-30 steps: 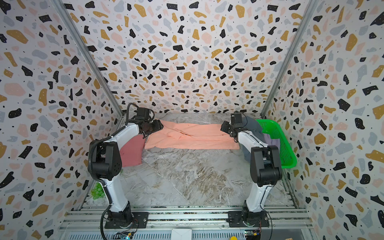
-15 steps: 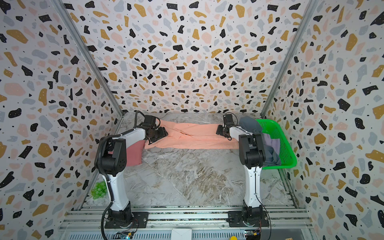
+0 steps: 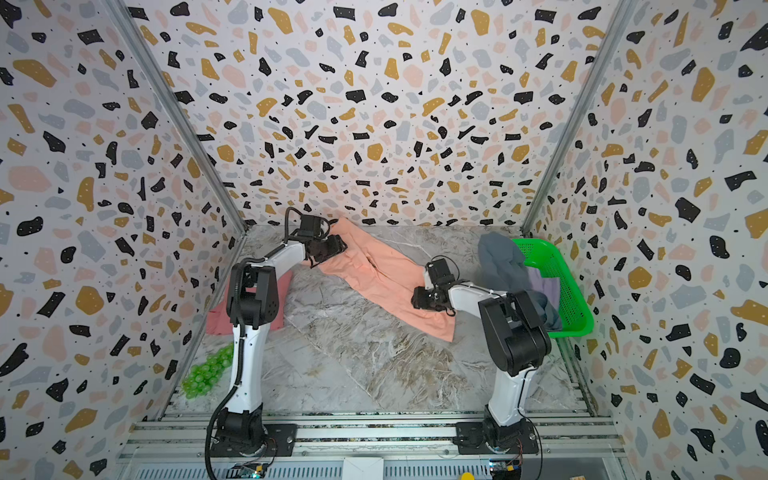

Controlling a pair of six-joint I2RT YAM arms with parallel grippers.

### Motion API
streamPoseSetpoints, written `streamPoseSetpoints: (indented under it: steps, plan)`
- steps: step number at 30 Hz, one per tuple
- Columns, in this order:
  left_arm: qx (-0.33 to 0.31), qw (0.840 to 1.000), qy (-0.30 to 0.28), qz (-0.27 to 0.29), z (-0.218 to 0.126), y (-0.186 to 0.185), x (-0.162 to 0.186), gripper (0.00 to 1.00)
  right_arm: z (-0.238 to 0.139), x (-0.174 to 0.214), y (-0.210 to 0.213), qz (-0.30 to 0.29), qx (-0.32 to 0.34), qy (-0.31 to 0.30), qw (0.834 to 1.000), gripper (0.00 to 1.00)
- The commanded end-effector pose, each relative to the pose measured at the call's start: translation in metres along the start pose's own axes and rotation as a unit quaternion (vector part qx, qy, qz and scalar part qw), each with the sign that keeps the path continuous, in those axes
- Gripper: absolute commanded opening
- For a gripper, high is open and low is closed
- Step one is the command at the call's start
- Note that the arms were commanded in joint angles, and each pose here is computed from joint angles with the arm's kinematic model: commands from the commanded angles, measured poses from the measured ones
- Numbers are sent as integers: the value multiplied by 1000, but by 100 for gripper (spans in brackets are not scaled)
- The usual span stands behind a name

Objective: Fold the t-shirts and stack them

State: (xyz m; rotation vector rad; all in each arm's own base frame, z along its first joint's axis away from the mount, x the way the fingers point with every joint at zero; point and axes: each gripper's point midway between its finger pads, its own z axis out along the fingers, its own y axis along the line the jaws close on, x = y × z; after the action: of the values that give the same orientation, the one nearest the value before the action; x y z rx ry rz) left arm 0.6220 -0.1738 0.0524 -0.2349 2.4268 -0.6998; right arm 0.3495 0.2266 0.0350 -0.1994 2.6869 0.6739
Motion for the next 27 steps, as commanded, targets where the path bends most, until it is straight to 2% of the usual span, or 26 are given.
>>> streamPoseSetpoints:
  steps: [1, 3, 6, 9, 11, 15, 21, 27]
  plan:
    - [86, 996, 21, 17, 20, -70, 14, 70, -8, 75, 32, 12, -61, 115, 991, 55]
    - [118, 993, 4, 15, 21, -93, 3, 70, -22, 73, 51, 7, -91, 111, 990, 56]
    - [142, 989, -33, 14, 4, -115, -21, 70, -49, 55, 73, -3, -115, 72, 991, 58]
    - [142, 988, -58, 31, -27, -129, -37, 70, -73, 32, 82, -17, -120, 22, 992, 60]
    - [122, 990, -56, 46, -43, -128, -34, 71, -79, 24, 79, -28, -102, 3, 994, 61]
    - [74, 996, -13, 54, -60, -111, 1, 71, -67, 21, 60, -33, -55, 4, 998, 61]
    - [30, 996, 47, 75, -53, -98, 68, 71, -41, 30, 48, -47, -31, 27, 998, 59]
    - [23, 996, 65, 62, -27, -90, 86, 71, -25, 62, 34, -41, -10, 65, 997, 57]
